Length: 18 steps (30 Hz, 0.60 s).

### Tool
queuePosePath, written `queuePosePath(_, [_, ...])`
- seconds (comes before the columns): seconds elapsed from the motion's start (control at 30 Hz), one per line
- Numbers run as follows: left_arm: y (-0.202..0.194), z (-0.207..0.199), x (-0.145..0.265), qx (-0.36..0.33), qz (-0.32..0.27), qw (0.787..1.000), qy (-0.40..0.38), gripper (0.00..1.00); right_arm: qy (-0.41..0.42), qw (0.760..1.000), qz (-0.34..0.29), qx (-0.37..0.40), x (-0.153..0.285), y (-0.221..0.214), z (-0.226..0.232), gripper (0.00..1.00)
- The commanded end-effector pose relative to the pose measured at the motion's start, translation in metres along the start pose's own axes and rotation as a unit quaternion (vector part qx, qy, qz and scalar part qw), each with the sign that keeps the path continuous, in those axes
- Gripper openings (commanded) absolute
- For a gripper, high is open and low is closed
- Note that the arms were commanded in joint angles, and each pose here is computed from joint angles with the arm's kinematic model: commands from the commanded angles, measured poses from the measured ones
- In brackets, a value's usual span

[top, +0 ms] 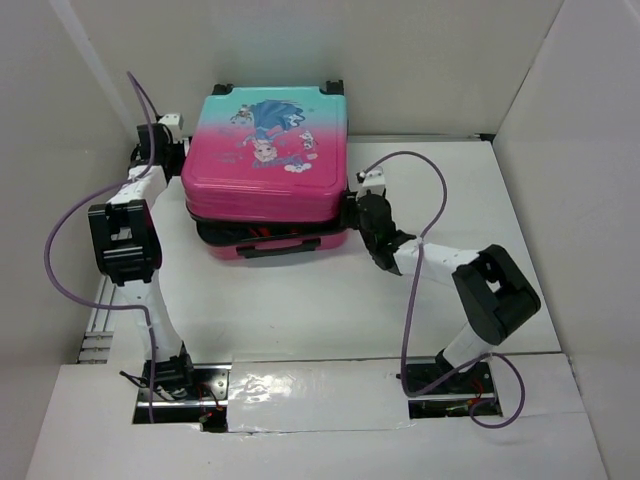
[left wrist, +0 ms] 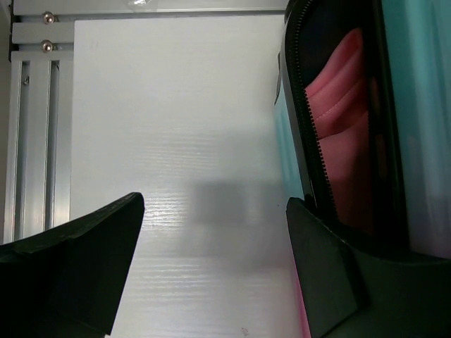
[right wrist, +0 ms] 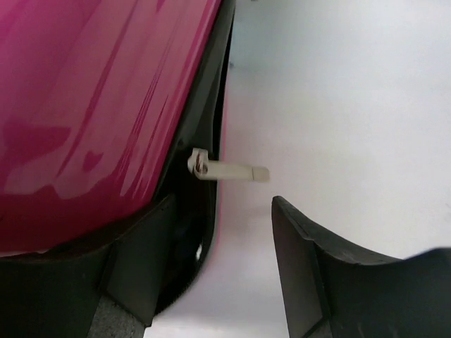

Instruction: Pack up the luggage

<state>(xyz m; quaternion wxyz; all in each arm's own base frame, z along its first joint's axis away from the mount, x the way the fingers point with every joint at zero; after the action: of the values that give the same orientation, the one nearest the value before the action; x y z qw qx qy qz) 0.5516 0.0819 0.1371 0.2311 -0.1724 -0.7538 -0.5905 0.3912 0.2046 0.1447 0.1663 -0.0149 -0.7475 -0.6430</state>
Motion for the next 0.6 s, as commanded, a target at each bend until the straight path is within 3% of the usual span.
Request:
queuePosePath(0.0, [-0.035, -0.173, 0.025, -0.041, 0.055, 0.967, -0.245, 0.96, 0.229, 0.97, 0.074, 0.027, 0.069, -0.024, 0.106, 0.68])
queuePosePath(0.07, [-0.051, -0.159, 0.029, -0.02, 0.068, 0.971, -0.228, 0.96, 0.176, 0.98, 0.096, 0.015, 0.07, -0.015, 0.079, 0.72])
queuePosePath(0.13, [-0.032, -0.146, 0.047, 0.005, 0.024, 0.973, -0.229, 0.96, 0.114, 0.99, 0.079, -0.016, 0.068, 0.032, 0.051, 0.76])
queuePosePath(0.17, [-0.05, -0.135, 0.049, 0.018, 0.034, 0.975, -0.221, 0.96, 0.072, 0.99, 0.122, -0.013, 0.07, 0.026, 0.03, 0.78])
queuePosePath(0.23, [-0.034, -0.117, 0.061, 0.035, 0.003, 0.978, -0.205, 0.96, -0.001, 0.994, 0.104, -0.032, 0.068, 0.068, -0.001, 0.8])
queuePosePath(0.3, [-0.038, -0.103, 0.06, 0.05, 0.015, 0.981, -0.187, 0.96, -0.061, 0.99, 0.123, -0.036, 0.066, 0.075, -0.035, 0.81])
queuePosePath(0.37, [-0.024, -0.089, 0.065, 0.056, -0.001, 0.984, -0.171, 0.96, -0.099, 0.988, 0.103, -0.056, 0.059, 0.096, -0.07, 0.82])
queuePosePath(0.57, [-0.016, -0.053, 0.079, 0.088, -0.025, 0.985, -0.146, 0.96, -0.037, 0.993, 0.025, -0.109, 0.04, 0.14, -0.122, 0.82])
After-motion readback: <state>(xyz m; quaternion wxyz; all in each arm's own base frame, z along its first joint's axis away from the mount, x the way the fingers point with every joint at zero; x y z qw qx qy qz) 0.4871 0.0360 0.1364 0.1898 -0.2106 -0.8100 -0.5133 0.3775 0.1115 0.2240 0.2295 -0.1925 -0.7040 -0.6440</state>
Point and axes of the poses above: each gripper's point midway between its finger pads, its own x axis back along the fingers, its own z axis along the line the jaws close on, y = z × x, the point moved 3 cm from there along x, back along the fingers, and after that the axes turned 13 degrees about x, right-handed, at the moved point
